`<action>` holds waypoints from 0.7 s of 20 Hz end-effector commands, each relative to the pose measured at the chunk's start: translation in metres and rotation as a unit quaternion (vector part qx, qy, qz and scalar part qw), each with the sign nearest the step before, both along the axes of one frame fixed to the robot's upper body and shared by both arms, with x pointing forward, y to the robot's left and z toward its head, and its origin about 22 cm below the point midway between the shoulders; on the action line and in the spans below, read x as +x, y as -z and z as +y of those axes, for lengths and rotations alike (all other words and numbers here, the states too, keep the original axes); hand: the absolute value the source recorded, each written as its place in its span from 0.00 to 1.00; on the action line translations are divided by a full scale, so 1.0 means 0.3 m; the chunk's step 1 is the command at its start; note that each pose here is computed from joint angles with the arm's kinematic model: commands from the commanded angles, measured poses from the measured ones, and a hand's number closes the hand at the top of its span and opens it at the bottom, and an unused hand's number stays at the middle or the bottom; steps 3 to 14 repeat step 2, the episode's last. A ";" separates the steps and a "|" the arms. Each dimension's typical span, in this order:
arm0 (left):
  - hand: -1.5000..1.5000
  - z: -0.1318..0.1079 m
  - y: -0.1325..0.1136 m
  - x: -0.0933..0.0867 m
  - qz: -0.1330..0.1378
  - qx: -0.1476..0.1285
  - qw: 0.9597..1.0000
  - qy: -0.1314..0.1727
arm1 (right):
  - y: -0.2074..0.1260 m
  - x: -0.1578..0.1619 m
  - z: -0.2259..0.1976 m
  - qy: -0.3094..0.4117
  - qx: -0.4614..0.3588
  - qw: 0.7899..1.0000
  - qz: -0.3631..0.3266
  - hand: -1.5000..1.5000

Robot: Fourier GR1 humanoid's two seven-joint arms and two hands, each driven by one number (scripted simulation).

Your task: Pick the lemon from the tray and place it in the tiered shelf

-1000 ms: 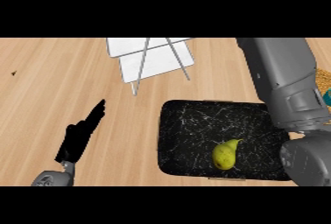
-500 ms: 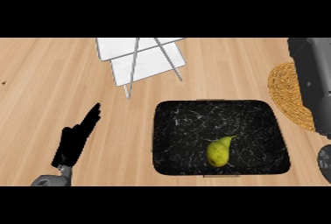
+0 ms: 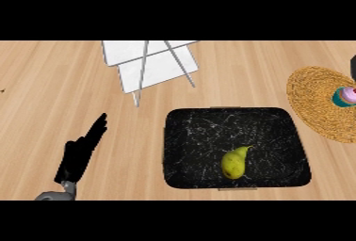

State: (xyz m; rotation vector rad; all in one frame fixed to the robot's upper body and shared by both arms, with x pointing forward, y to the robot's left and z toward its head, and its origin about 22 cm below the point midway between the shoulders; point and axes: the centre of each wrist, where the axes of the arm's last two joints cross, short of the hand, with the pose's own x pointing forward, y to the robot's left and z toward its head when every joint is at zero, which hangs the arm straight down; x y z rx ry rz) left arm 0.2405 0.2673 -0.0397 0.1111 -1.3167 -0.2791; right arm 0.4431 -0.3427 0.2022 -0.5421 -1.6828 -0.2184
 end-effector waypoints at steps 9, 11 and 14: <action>0.50 -0.005 -0.008 -0.015 0.003 -0.003 1.000 -0.002 | 0.008 -0.062 -0.106 -0.014 -0.025 0.999 0.028 0.00; 0.50 -0.005 -0.008 -0.015 0.003 -0.003 1.000 -0.002 | 0.008 -0.062 -0.106 -0.014 -0.025 0.999 0.028 0.00; 0.50 -0.005 -0.008 -0.015 0.003 -0.003 1.000 -0.002 | 0.008 -0.062 -0.106 -0.014 -0.025 0.999 0.028 0.00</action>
